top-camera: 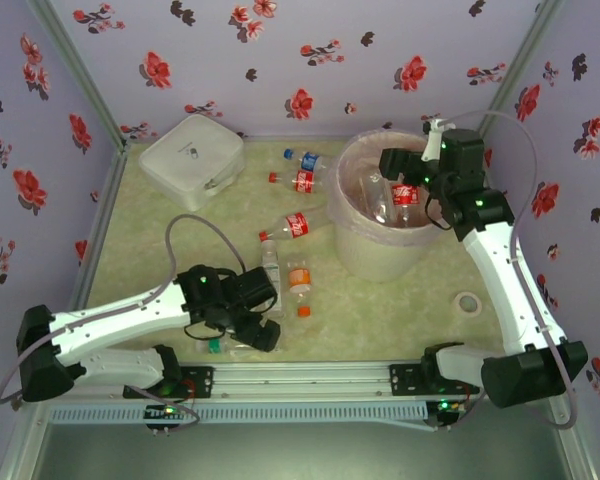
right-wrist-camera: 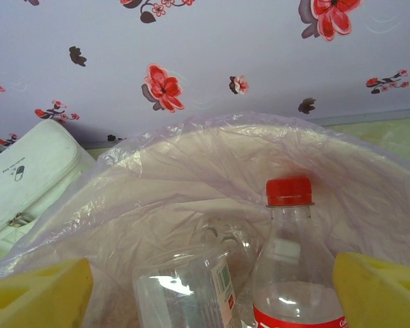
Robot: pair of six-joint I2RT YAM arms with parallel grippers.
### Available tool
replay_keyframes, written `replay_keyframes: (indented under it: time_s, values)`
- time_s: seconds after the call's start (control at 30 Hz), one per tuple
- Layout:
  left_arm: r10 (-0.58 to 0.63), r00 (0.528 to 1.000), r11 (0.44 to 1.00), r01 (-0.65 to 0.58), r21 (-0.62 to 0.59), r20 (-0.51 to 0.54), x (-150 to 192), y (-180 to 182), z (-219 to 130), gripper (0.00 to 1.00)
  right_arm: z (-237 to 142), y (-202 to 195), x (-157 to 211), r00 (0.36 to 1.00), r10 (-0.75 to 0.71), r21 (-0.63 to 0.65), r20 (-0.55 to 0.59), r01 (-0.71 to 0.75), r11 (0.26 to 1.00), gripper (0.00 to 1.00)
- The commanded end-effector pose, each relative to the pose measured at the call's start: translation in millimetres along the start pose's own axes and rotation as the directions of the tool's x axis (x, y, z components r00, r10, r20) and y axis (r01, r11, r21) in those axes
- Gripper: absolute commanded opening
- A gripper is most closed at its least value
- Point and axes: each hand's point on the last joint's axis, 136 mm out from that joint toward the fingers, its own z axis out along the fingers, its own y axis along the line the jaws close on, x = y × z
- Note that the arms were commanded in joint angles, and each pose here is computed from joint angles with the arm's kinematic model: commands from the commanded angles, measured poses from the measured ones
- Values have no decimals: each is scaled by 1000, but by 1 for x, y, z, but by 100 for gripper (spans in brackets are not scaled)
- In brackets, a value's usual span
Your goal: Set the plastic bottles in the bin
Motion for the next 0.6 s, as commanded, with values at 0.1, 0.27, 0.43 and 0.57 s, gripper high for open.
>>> replay_keyframes:
  time_s: [0.1, 0.27, 0.43, 0.57]
  values:
    - [146, 989, 988, -146, -44, -7, -6, 2, 37, 100, -11, 7, -14, 999, -39, -12, 38, 40, 999, 91]
    - [209, 976, 977, -211, -43, -58, 3, 1, 51, 100, -14, 5, -16, 998, -47, 5, 39, 46, 999, 91]
    - [242, 968, 969, -245, -27, -72, 3, -2, 65, 100, -15, 4, -18, 998, -48, 12, 41, 48, 999, 90]
    - [251, 959, 964, -260, -52, -128, 6, 0, 78, 100, -16, 3, -20, 998, -53, 23, 44, 52, 998, 90]
